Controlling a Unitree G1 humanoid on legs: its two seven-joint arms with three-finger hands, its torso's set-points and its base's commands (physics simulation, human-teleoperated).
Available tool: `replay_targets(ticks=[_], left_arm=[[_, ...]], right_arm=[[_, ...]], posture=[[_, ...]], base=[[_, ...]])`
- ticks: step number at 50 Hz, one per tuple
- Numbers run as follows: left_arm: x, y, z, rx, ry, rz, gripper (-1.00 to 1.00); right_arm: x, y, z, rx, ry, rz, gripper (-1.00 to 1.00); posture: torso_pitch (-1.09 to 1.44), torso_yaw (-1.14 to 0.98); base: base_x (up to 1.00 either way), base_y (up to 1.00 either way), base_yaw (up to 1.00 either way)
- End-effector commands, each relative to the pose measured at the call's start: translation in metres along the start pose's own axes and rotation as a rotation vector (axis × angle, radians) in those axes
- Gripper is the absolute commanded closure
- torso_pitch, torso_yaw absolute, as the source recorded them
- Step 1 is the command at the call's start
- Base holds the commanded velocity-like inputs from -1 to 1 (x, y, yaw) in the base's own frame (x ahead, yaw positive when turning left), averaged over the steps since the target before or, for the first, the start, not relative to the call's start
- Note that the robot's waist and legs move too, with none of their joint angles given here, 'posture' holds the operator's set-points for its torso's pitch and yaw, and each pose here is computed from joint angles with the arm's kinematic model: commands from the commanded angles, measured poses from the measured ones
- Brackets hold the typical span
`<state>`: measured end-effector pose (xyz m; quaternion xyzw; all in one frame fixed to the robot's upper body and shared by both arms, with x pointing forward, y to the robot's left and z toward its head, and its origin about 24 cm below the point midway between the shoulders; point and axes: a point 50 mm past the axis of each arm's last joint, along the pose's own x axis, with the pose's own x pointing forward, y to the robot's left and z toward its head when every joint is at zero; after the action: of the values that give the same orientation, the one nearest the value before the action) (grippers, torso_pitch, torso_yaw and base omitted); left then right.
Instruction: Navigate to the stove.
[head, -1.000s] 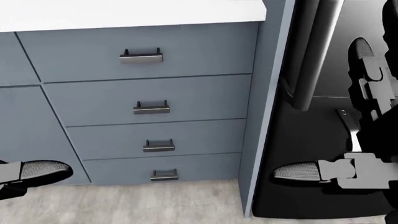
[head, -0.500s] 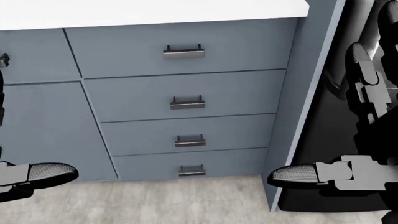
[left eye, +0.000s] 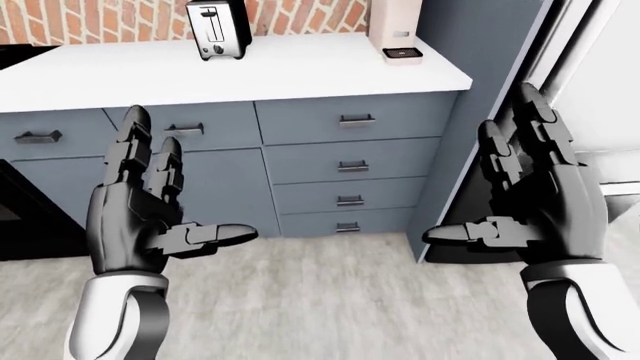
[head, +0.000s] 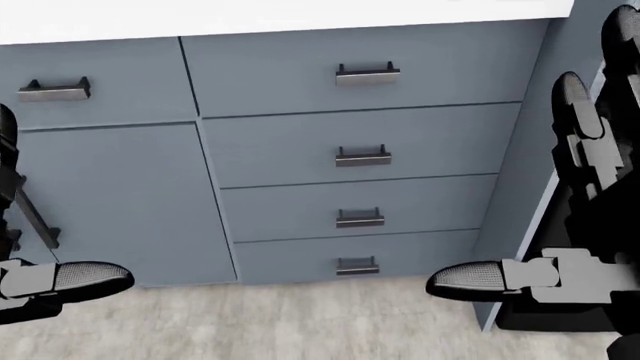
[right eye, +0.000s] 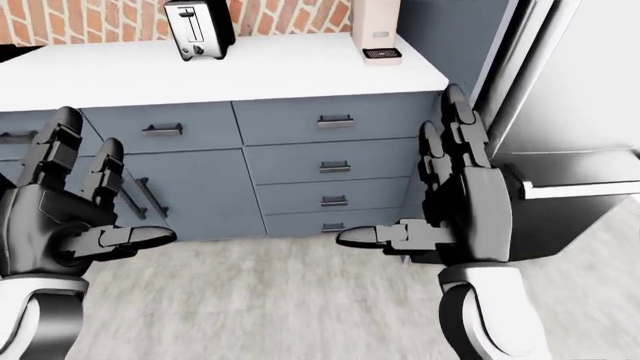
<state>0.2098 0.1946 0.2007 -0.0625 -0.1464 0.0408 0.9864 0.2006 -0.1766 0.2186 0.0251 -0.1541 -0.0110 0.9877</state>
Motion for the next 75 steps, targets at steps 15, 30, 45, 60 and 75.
replay_targets(ticks=[15, 30, 45, 60, 75], left_arm=[[-0.0027, -0.0031, 0.0129, 0.004, -0.082, -0.013, -1.00], [-0.0030, -0.0009, 0.0114, 0.008, -0.083, -0.005, -1.00], [-0.0018, -0.0032, 0.0113, 0.005, -0.079, -0.013, -1.00], [-0.0014, -0.0043, 0.0101, 0.008, -0.081, -0.019, -1.00], [-0.0017, -0.0014, 0.0091, 0.005, -0.082, -0.011, -1.00]], right_arm=[[-0.0027, -0.0062, 0.0124, -0.021, -0.083, -0.020, -1.00], [-0.0037, -0.0049, 0.0075, -0.024, -0.072, -0.022, -1.00], [-0.0025, -0.0042, 0.0073, -0.025, -0.069, -0.021, -1.00], [-0.0025, -0.0034, 0.0056, -0.024, -0.061, -0.016, -1.00], [-0.0030, -0.0040, 0.0064, -0.025, -0.064, -0.021, -1.00]], posture=[[0.00, 0.00], [0.00, 0.00], [0.00, 0.00], [0.00, 0.00], [0.00, 0.00]], base=[[0.00, 0.40, 0.00], [0.00, 0.40, 0.00], [0.00, 0.40, 0.00], [0.00, 0.40, 0.00], [0.00, 0.40, 0.00]])
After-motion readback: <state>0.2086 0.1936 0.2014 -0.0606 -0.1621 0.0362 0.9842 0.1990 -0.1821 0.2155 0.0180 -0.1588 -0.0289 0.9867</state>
